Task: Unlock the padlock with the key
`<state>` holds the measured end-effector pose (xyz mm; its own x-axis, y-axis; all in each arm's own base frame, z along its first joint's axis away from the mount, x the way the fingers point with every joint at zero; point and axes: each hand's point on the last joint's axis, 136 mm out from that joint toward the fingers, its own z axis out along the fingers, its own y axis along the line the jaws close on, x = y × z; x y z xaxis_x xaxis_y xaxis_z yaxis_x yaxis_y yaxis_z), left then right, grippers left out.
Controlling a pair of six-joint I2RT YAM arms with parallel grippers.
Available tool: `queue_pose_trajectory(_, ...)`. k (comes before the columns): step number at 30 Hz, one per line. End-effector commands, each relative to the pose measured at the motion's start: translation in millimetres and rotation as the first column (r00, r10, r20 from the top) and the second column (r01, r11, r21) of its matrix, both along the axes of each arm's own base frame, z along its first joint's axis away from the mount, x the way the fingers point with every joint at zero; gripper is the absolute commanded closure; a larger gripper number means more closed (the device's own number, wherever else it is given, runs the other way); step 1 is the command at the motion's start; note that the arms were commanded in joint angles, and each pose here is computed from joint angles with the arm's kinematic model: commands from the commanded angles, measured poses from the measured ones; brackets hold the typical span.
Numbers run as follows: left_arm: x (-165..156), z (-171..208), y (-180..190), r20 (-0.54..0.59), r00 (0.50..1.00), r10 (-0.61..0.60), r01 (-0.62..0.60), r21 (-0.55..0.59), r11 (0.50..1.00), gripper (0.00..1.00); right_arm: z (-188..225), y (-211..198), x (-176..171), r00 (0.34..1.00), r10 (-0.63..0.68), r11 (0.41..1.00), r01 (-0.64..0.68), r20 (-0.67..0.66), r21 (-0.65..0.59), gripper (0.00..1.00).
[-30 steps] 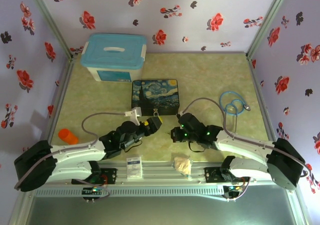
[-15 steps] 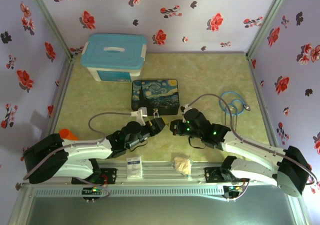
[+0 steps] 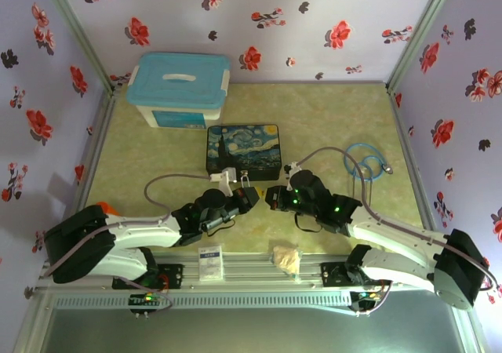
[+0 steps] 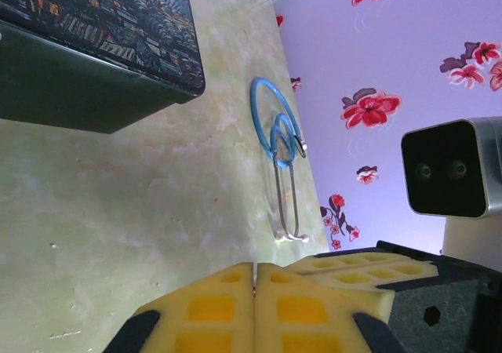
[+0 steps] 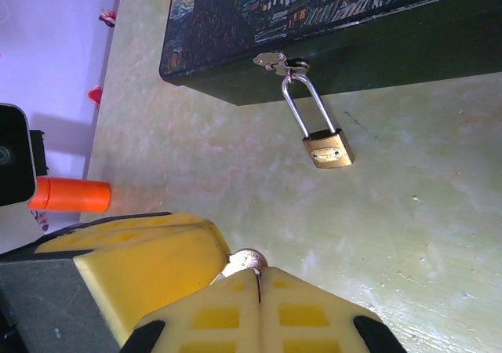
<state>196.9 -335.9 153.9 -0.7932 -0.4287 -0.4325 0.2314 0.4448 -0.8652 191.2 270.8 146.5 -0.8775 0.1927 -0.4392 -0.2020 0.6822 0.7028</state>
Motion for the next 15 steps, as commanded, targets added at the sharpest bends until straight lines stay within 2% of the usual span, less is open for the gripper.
queue_pose_trajectory(1, 1.6, 10.8, -5.8, 0.028, 0.999, -0.029, 0.029, -0.005, 1.000, 1.00, 0.6, 2.6, -4.1, 1.000, 0.024, 0.999, -0.024, 0.000, 0.042, 0.94)
queue_pose_trajectory(3, 2.2, 13.0, -4.7, 0.031, 0.999, -0.038, 0.038, -0.005, 0.999, 1.00, 5.0, -1.0, -5.4, 0.999, 0.033, 0.998, -0.035, 0.035, 0.051, 0.71)
queue_pose_trajectory(5, 3.7, 19.2, -1.4, 0.056, 0.998, -0.042, 0.043, -0.005, 0.999, 1.00, 13.3, -6.1, -5.2, 0.994, 0.049, 0.996, -0.056, 0.095, 0.065, 0.41)
queue_pose_trajectory(6, 4.4, 24.8, 0.3, 0.077, 0.996, -0.051, 0.051, -0.002, 0.999, 1.00, 18.8, -10.2, -4.6, 0.990, 0.055, 0.995, -0.065, 0.130, 0.074, 0.30)
queue_pose_trajectory(7, 4.8, 31.4, 1.6, 0.104, 0.992, -0.065, 0.065, 0.007, 0.998, 1.00, 26.3, -13.3, -3.4, 0.984, 0.061, 0.993, -0.077, 0.169, 0.094, 0.26)
queue_pose_trajectory(11, 3.7, 60.3, 4.2, 0.203, 0.967, -0.152, 0.144, 0.054, 0.988, 1.00, 59.4, -19.4, 5.1, 0.959, 0.065, 0.965, -0.130, 0.274, 0.227, 0.31)
queue_pose_trajectory(15, -7.5, 100.3, 7.2, 0.296, 0.915, -0.276, 0.278, 0.034, 0.960, 1.00, 102.4, -8.6, -1.3, 0.914, 0.138, 0.880, -0.290, 0.382, 0.377, 0.32)
